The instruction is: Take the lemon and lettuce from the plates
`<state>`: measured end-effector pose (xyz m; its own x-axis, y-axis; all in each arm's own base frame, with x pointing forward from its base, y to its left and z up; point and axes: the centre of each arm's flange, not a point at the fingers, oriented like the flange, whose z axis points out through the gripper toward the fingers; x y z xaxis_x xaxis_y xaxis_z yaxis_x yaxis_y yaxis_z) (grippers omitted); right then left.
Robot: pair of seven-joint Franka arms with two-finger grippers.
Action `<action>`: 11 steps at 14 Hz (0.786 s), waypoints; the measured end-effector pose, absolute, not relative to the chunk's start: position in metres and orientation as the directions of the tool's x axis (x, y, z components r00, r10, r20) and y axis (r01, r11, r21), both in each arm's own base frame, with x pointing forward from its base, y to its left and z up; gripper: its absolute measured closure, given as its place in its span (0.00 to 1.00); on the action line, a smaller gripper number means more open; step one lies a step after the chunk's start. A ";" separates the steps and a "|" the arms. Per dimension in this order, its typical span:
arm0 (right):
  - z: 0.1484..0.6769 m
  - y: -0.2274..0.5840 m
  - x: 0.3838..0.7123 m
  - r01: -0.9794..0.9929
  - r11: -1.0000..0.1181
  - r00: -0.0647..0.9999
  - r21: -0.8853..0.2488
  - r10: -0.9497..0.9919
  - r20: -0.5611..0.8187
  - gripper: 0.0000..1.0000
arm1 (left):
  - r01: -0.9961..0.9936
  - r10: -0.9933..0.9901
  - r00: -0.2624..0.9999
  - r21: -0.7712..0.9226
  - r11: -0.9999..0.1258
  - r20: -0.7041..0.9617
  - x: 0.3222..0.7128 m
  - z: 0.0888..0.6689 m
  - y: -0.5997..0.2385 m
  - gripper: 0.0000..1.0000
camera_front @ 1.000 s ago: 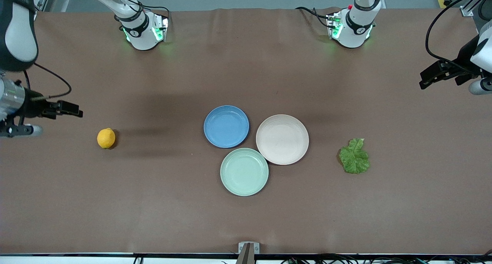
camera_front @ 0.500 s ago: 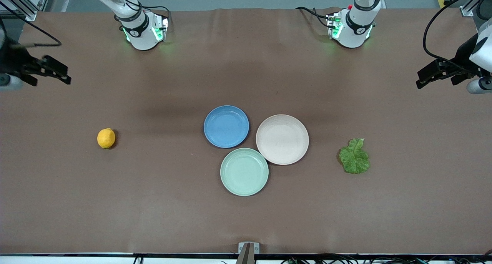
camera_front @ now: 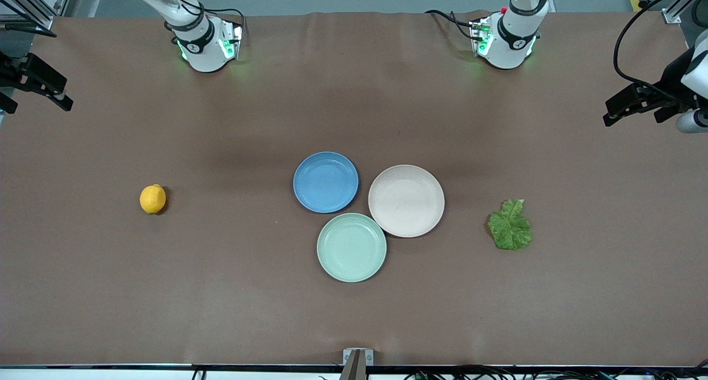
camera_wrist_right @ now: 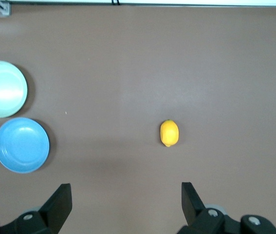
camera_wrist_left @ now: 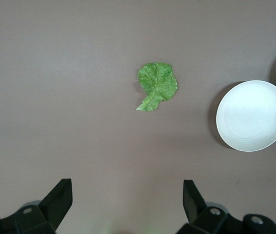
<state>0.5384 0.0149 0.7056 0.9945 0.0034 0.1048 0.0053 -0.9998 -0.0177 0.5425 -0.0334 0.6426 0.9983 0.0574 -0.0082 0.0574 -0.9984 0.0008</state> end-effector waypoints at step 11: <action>0.687 0.009 0.566 -0.047 -0.999 0.995 -0.001 -0.047 0.084 0.00 | 0.013 0.013 1.000 0.001 -1.000 -0.008 0.542 0.643 -0.035 0.00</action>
<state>0.5658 0.0085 0.6867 0.9953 -0.0472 0.0844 -0.0474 -0.9989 -0.0006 0.5424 -0.0352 0.6428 0.9999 0.0134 -0.0079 0.0134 -0.9999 0.0011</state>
